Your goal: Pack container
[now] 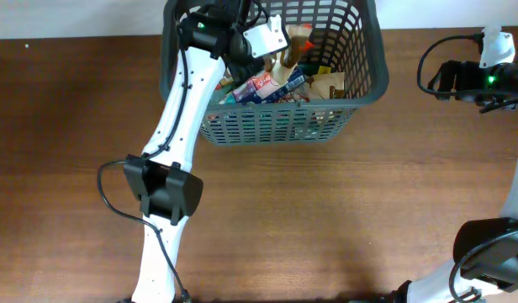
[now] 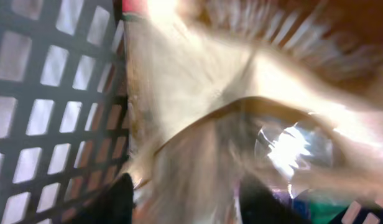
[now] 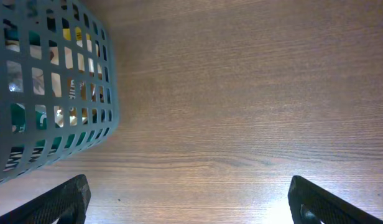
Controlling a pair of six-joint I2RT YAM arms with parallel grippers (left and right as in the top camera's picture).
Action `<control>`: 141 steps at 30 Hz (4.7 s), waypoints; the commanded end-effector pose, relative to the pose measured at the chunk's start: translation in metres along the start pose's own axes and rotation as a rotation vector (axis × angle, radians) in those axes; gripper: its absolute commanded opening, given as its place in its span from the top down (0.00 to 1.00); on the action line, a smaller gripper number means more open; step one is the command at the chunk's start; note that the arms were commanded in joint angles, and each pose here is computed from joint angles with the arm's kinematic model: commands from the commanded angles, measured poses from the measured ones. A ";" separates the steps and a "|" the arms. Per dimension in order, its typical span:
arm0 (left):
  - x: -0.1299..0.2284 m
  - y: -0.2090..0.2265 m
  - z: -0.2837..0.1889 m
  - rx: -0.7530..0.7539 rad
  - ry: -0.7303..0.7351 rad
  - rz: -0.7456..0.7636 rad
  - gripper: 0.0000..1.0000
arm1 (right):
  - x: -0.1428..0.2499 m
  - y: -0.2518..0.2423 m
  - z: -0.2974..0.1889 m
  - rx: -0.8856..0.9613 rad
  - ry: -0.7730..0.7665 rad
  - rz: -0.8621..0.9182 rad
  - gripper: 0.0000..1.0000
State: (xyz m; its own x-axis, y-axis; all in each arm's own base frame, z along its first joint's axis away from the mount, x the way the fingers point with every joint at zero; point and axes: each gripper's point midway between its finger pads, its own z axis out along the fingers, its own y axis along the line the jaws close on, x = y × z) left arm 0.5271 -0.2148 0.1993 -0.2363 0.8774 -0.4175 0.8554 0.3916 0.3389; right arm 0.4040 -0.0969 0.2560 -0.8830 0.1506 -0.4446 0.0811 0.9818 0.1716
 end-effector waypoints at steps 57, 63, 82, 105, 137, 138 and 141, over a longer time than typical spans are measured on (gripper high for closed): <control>0.203 0.090 -0.306 -0.648 0.067 -1.141 0.01 | 0.079 0.185 -0.131 -0.221 -0.396 -0.545 0.01; 0.203 0.090 -0.306 -0.648 0.067 -1.141 0.01 | 0.106 0.154 -0.135 -0.102 -0.769 -0.537 0.01; 0.203 0.090 -0.306 -0.648 0.067 -1.141 0.01 | 0.231 0.085 0.044 -0.001 -0.756 -0.467 0.01; 0.203 0.090 -0.306 -0.648 0.067 -1.141 0.01 | 0.228 0.083 0.039 0.016 -0.809 -0.464 0.01; 0.203 -0.044 -0.317 -0.794 -0.366 -0.996 0.01 | 0.228 0.083 0.039 0.016 -0.809 -0.465 0.01; 0.208 -0.051 -0.311 -0.810 -0.390 -0.989 0.01 | 0.228 0.083 0.039 0.016 -0.809 -0.464 0.01; 0.221 -0.069 -0.293 -0.855 -0.464 -0.970 0.01 | 0.228 0.083 0.039 0.016 -0.809 -0.464 0.01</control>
State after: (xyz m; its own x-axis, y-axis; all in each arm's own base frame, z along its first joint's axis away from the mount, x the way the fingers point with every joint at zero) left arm 0.2922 0.0354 0.3635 -0.2780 0.0518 -0.9592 -0.1583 0.9824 0.0989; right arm 0.2269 0.0270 0.1362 -0.2356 -0.2349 -0.9430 -0.2078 0.9601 -0.1873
